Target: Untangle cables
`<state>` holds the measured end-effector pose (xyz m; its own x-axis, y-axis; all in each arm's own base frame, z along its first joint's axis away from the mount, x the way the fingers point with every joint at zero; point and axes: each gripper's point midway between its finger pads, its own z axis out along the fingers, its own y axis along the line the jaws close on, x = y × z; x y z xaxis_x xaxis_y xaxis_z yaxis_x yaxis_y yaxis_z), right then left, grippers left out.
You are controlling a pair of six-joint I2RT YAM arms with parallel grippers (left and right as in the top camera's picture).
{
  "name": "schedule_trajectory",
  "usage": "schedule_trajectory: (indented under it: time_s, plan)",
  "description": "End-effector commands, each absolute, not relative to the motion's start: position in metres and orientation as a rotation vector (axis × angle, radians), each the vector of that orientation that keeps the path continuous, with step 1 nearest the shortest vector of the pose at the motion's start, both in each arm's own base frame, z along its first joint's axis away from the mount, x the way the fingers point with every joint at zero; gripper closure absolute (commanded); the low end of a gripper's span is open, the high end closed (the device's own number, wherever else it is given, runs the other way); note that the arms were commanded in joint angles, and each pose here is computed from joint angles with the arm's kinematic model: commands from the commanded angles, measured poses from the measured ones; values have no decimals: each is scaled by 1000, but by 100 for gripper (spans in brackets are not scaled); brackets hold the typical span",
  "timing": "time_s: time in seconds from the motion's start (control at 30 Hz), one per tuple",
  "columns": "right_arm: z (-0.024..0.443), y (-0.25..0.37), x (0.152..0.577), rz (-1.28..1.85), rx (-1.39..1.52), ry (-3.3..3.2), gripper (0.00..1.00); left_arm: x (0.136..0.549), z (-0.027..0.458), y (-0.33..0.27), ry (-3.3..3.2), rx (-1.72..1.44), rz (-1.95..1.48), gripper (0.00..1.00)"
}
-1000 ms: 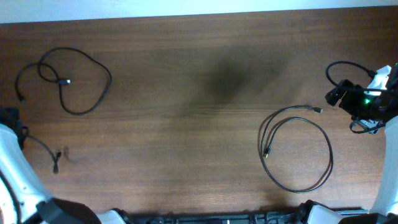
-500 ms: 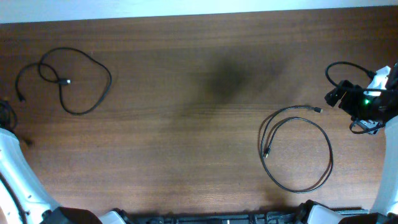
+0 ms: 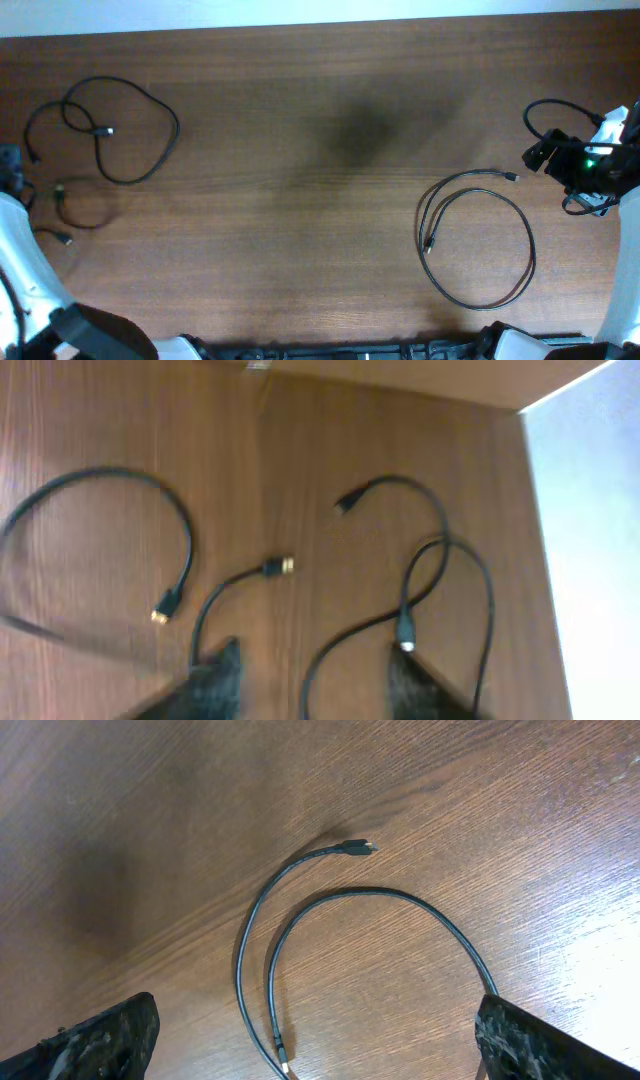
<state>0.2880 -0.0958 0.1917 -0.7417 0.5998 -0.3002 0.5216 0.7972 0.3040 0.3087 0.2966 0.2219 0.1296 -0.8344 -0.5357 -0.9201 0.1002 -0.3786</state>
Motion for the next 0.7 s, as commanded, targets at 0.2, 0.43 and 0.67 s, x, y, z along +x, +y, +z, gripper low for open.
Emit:
schedule_trajectory:
  time_s: [0.2,0.43,0.67]
  plan:
    - [192,-96,289,290,851,2601,1,306,189,295,1804,-1794,174,18]
    - [191,-96,288,290,852,2603,1,350,194,252,2068,-1424,-169,1]
    - [191,-95,288,291,854,2606,1,390,194,205,2417,-434,-29,5]
